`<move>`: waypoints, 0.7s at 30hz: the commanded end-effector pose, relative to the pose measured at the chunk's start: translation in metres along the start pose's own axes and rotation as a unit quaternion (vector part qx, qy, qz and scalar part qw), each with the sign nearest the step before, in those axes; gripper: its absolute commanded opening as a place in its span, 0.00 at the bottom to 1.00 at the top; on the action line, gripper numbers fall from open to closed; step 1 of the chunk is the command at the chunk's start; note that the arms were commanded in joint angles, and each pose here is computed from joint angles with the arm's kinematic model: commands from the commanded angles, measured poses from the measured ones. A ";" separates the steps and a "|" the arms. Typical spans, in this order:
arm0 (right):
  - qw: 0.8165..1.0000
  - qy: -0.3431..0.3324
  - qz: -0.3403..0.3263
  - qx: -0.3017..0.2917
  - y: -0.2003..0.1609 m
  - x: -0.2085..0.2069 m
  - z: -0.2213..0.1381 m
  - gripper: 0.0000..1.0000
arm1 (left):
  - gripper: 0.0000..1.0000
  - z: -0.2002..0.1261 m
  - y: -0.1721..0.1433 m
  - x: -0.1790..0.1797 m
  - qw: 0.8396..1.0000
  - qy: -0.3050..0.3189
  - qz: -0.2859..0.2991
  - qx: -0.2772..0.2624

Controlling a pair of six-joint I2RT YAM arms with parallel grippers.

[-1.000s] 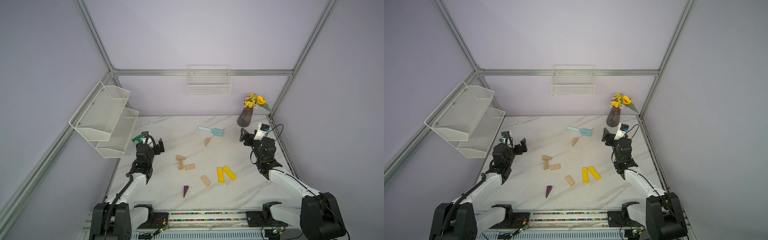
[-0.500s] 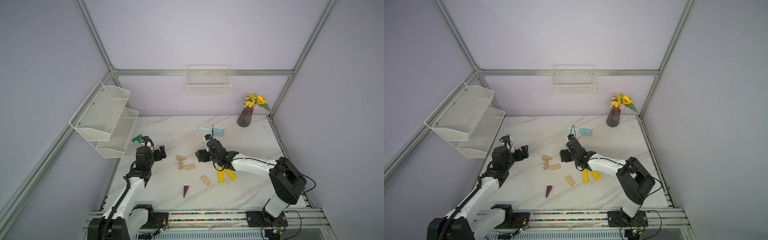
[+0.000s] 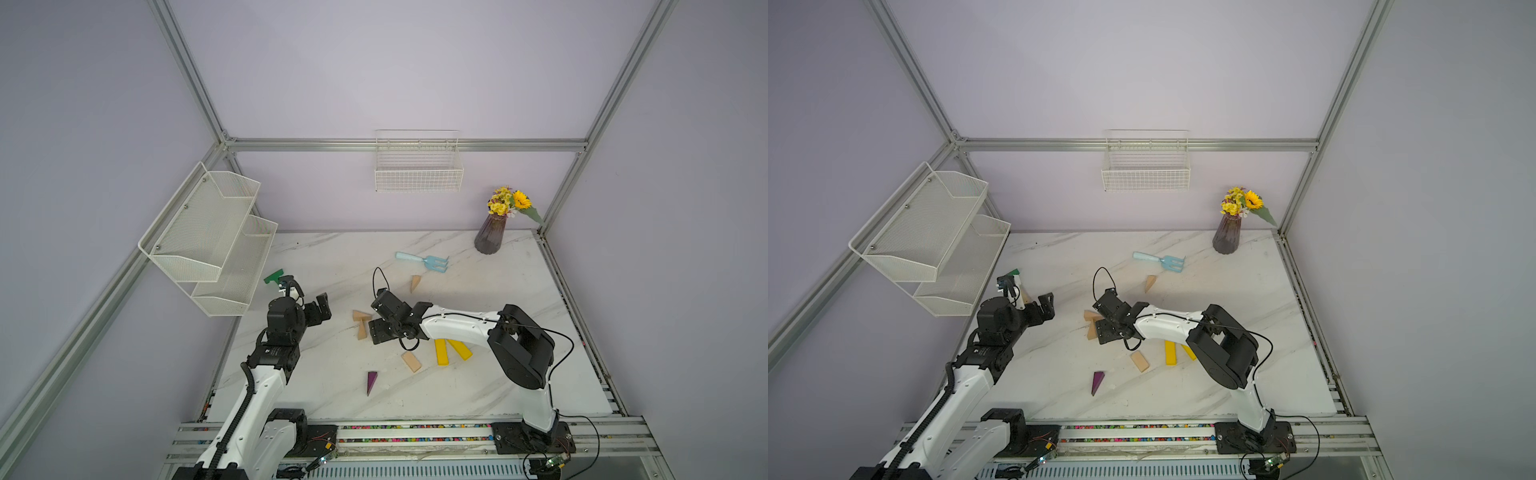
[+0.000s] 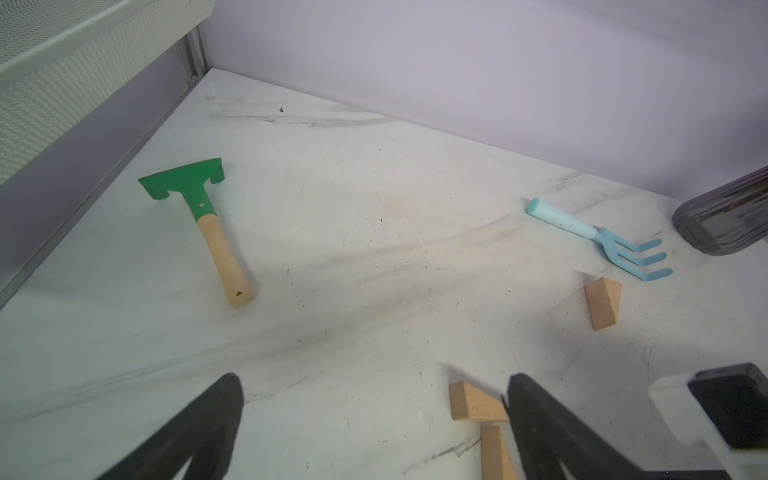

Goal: Assemble a small pinwheel with building blocks
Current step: Move the building block to the center of the board.

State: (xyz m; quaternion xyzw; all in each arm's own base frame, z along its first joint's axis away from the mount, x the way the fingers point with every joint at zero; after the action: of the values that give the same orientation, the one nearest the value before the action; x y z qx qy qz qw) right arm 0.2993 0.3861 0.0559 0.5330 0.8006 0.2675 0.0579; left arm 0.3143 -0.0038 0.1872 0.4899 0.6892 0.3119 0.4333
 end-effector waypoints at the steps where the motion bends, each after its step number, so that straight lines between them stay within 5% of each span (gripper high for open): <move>1: 0.999 -0.024 0.001 0.029 -0.013 -0.003 0.005 0.79 | 1.00 -0.001 -0.002 0.000 1.000 -0.001 -0.010 -0.005; 11: 0.997 -0.043 -0.026 0.057 -0.016 0.009 0.020 0.78 | 1.00 0.002 -0.004 0.000 1.000 -0.001 -0.009 -0.001; 21: 0.991 -0.106 0.004 0.086 -0.035 -0.025 0.023 0.69 | 1.00 0.005 -0.006 0.002 1.000 0.001 -0.008 0.000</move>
State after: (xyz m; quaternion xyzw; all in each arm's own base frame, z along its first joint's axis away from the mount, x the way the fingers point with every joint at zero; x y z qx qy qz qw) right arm 0.2994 0.3932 0.0373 0.5426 0.8110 0.2011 0.0860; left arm 0.3115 -0.0038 0.1715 0.4934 0.6985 0.3016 0.4215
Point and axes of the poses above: each gripper's point midway between its finger pads, its own z axis out along the fingers, its own x axis along the line the jaws close on, y = z × x, the point moved 1 cm from there along -z, back along the fingers, and after that the axes turned 4 degrees about -z, right-handed, at the moved point
